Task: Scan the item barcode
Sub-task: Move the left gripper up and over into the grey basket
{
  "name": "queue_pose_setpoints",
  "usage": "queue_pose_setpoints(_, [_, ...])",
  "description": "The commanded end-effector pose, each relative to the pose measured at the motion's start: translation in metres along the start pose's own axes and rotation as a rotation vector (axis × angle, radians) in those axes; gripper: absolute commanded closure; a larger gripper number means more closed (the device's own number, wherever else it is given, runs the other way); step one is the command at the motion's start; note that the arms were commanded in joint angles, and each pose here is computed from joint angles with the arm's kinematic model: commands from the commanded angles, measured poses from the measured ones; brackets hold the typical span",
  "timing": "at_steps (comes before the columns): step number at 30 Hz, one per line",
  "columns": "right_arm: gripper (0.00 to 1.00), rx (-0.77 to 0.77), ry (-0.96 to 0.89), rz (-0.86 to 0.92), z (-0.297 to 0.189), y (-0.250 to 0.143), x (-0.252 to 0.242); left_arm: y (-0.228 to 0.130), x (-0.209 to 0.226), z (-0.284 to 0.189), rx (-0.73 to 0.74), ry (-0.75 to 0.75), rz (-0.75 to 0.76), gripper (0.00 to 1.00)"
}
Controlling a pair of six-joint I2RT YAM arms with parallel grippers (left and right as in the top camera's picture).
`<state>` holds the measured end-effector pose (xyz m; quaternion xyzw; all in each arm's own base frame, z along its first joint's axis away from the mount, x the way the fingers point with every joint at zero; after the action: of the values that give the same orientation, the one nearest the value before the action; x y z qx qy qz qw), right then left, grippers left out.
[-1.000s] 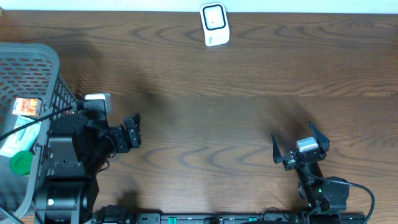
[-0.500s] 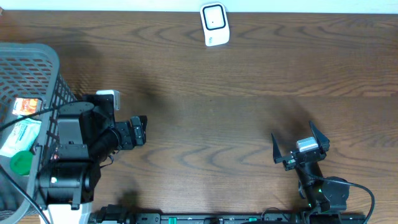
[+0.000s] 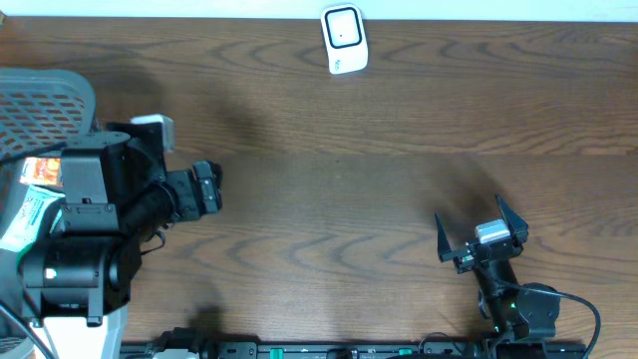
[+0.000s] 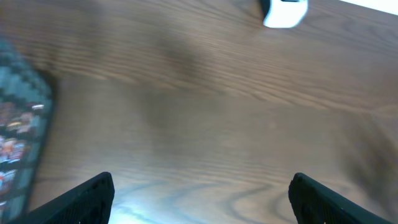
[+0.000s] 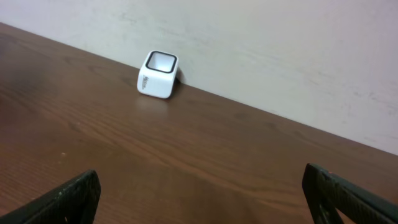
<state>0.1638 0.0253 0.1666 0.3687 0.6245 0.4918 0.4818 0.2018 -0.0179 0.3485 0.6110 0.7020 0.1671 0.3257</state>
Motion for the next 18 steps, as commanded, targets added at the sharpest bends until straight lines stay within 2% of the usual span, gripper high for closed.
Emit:
queue_pose_setpoints(1, [0.01,0.004,-0.012,0.017,0.000,-0.001,-0.001,0.012,0.012,-0.011,-0.058,0.158,-0.080,0.10])
queue_pose_setpoints(10, [0.01,0.004,-0.012,0.017,0.000,-0.001,-0.001,0.022,0.038,-0.043,-0.198,0.434,-0.325,0.10])
queue_pose_setpoints(18, [0.01,0.004,-0.012,0.017,0.000,-0.001,-0.001,0.026,0.079,-0.064,-0.280,0.598,-0.542,0.10])
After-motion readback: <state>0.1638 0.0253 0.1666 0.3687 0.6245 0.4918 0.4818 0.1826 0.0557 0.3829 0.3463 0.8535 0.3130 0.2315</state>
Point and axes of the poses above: each gripper's point midway between its finger pads, its own z axis out along the fingers, its own x axis along the line the jaws close on, y = z × x, the point moved 8 cm from there along -z, back along the fingers, and after that the axes turned 1 degree about -z, right-handed, at the moved point
